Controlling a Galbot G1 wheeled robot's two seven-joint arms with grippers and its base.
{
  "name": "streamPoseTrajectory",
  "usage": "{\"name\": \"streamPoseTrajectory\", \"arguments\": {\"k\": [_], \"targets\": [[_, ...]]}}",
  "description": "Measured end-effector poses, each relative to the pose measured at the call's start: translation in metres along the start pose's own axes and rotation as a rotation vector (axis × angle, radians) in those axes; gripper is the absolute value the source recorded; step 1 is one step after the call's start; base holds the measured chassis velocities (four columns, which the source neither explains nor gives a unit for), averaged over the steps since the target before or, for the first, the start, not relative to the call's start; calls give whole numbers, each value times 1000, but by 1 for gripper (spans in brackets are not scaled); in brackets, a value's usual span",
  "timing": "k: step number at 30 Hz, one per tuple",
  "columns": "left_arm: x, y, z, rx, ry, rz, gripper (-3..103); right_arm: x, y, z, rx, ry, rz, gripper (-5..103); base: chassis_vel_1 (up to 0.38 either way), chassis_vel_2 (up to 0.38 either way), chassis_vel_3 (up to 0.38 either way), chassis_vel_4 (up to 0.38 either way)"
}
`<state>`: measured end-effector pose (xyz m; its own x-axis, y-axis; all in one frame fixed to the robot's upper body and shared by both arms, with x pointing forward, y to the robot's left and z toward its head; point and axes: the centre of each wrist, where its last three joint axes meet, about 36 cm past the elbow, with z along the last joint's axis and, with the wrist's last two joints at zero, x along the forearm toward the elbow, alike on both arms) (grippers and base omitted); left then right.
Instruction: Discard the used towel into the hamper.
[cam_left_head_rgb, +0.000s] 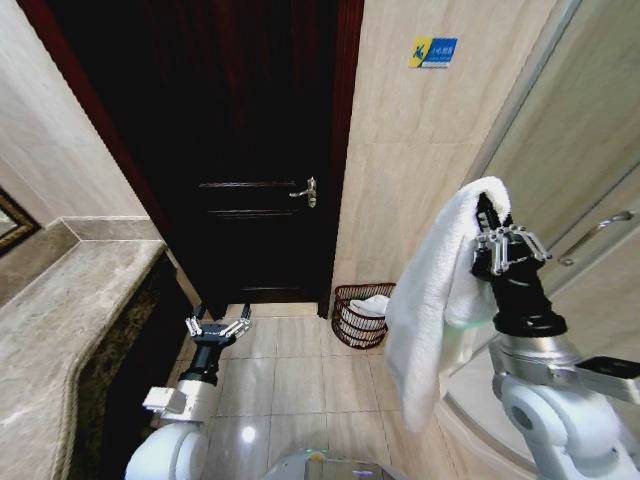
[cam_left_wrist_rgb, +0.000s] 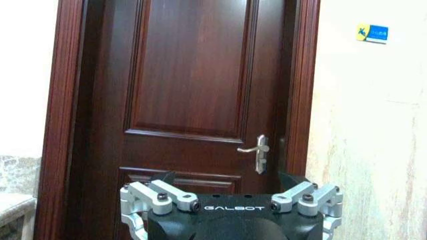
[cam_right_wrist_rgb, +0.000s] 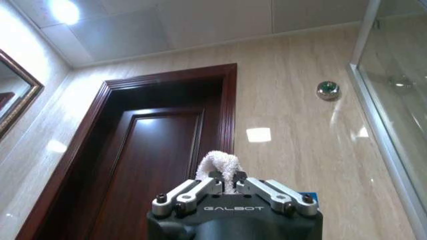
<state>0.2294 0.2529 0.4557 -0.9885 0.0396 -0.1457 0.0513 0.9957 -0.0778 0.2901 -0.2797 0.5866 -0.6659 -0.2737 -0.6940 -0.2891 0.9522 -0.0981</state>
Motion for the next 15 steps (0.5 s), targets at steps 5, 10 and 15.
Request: {"name": "streamPoseTrajectory", "arguments": {"k": [5, 10, 15], "targets": [[0, 0, 0, 0, 0, 0, 100, -1, -3, -1, 10, 1, -5, 5, 0, 0, 0, 0], [0, 0, 0, 0, 0, 0, 100, -2, -6, 1, 13, 5, -6, 5, 0, 0, 0, 0], [0, 0, 0, 0, 0, 0, 100, 0, -4, 3, -1, -5, -2, 5, 0, 0, 0, 0]]}}
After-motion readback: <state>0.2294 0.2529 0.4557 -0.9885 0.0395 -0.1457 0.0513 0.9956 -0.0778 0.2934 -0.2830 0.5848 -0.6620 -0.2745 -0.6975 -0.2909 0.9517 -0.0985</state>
